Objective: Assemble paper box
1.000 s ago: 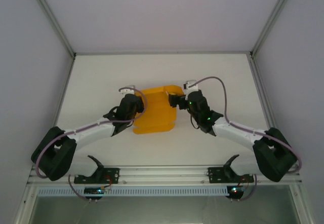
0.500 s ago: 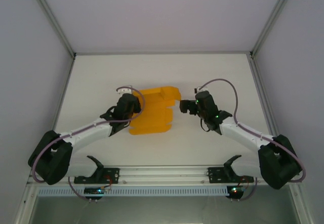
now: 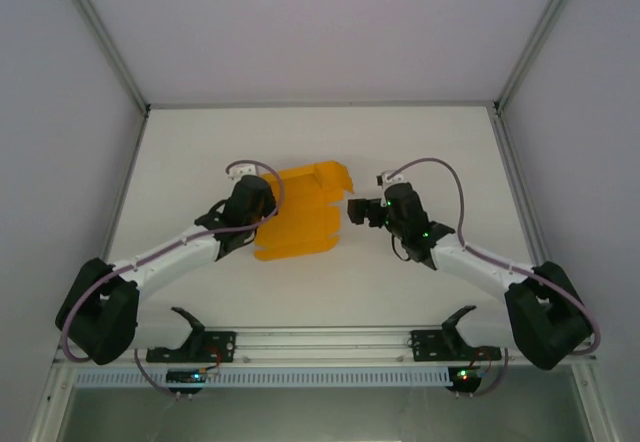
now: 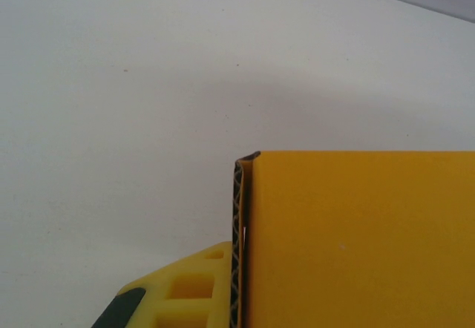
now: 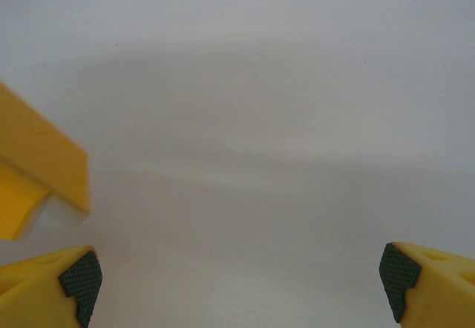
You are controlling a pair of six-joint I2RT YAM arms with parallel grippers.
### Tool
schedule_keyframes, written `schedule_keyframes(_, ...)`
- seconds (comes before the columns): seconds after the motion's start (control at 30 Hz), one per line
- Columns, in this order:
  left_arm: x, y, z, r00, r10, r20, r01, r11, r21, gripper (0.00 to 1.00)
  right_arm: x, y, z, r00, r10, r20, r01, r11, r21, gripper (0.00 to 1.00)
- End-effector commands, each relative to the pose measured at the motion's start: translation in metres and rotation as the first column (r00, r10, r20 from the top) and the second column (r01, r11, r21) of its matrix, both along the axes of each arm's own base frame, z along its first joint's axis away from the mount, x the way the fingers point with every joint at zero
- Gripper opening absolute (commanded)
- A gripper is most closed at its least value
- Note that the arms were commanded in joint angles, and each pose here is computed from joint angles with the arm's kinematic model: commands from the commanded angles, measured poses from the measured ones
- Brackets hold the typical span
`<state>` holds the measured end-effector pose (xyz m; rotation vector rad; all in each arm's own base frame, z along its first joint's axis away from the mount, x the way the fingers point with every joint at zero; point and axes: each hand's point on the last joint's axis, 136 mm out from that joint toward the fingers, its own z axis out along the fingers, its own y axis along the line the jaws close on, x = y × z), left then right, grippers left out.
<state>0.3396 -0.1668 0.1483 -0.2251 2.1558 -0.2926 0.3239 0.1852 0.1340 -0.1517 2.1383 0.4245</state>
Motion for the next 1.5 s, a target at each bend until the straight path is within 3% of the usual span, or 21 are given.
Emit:
schedule_keyframes(0.0,0.001,0.006,0.008,0.999,0.033,-0.010,-0.033,0.999,-0.027,0.00,-0.003,-0.007,0.011,0.998,0.004,0.068,-0.002,0.999,-0.032,0.99)
schedule_keyframes(0.43,-0.002,-0.003,0.015,0.999,-0.043,0.005,0.043,0.996,-0.076,0.00,0.002,0.042,0.014,0.958,0.246,0.149,-0.230,0.966,-0.118,0.99)
schedule_keyframes(1.0,-0.005,0.004,0.016,0.998,-0.061,0.026,0.061,0.998,-0.024,0.00,0.008,0.023,0.020,0.971,0.197,0.135,-0.164,0.961,-0.222,0.99)
schedule_keyframes(1.47,-0.004,-0.007,0.005,0.994,-0.108,0.008,0.108,0.994,-0.022,0.00,0.028,0.050,0.057,0.937,0.271,0.222,-0.221,0.948,-0.228,0.99)
